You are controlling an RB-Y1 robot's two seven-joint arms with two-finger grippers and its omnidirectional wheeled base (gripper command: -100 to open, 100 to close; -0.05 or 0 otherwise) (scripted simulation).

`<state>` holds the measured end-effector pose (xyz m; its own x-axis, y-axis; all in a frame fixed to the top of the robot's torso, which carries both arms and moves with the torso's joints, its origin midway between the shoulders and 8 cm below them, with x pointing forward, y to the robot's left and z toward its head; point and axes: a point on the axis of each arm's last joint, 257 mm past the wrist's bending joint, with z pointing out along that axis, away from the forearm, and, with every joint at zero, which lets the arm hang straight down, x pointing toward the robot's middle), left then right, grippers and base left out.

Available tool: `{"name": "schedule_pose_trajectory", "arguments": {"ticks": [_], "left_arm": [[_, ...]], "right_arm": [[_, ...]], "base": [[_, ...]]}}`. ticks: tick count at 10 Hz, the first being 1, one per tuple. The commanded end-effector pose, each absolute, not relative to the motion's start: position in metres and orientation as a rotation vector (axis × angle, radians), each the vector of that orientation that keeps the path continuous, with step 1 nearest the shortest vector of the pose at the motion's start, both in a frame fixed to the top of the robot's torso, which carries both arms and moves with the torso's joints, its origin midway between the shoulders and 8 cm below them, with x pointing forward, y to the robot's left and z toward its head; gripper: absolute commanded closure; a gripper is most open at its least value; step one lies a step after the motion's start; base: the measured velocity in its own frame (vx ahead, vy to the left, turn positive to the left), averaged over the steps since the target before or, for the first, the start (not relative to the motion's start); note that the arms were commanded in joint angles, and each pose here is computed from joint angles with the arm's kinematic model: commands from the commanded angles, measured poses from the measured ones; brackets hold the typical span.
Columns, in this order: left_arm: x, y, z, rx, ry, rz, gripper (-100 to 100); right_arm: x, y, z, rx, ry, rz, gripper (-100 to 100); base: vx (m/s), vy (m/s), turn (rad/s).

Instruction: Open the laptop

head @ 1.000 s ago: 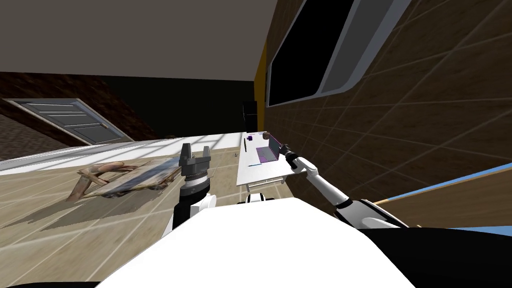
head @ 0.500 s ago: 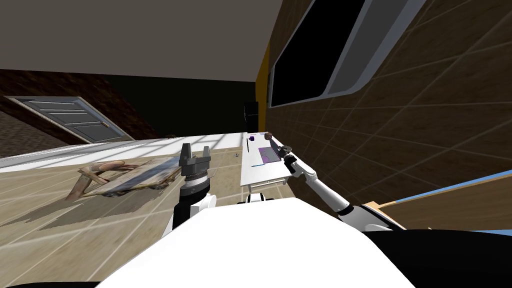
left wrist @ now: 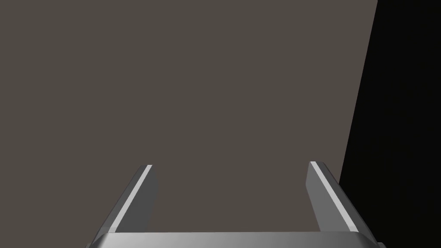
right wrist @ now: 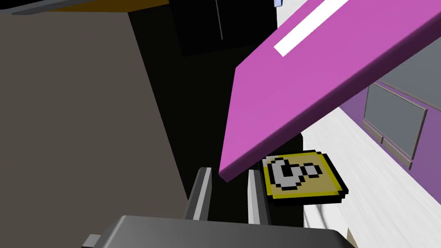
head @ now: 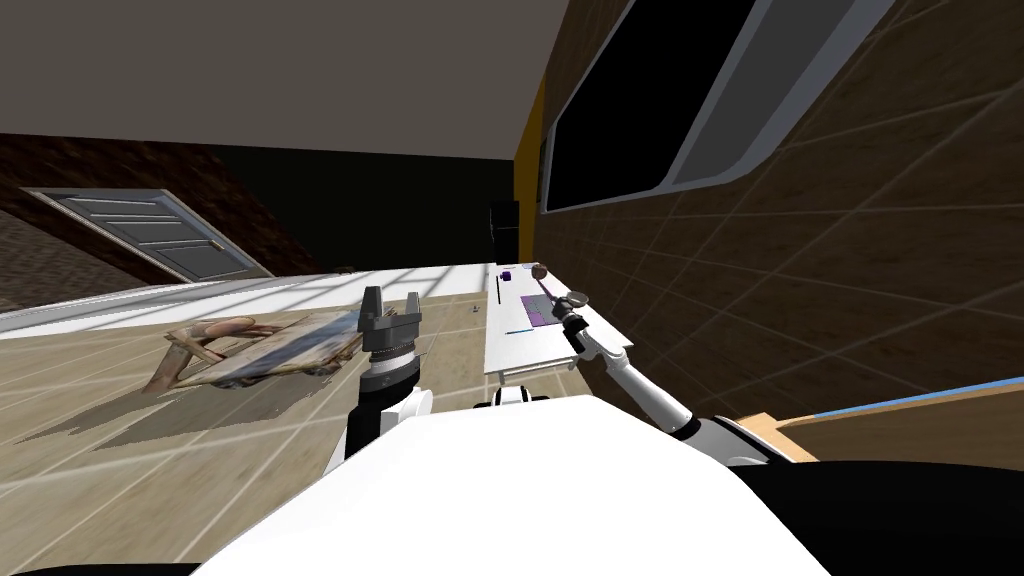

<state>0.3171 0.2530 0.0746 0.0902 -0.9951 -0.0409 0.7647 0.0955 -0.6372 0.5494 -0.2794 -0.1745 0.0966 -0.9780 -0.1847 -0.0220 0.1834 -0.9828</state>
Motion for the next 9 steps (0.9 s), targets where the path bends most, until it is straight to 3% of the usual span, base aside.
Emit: {"name": "schedule_pose_trajectory", "arguments": {"ticks": [1, 9], "left_arm": [[0.317, 0.253, 0.075, -0.529, 0.541, -1.402, 0], [0.317, 0.253, 0.075, -0.529, 0.541, -1.402, 0]], "right_arm": [[0.543, -0.268, -0.193, -1.182, 1.218, -1.058, 100], [0.526, -0.234, -0.219, -1.296, 1.154, -1.197, 100]], "base": [[0.011, -0.037, 0.006], [0.018, -0.025, 0.019]]}}
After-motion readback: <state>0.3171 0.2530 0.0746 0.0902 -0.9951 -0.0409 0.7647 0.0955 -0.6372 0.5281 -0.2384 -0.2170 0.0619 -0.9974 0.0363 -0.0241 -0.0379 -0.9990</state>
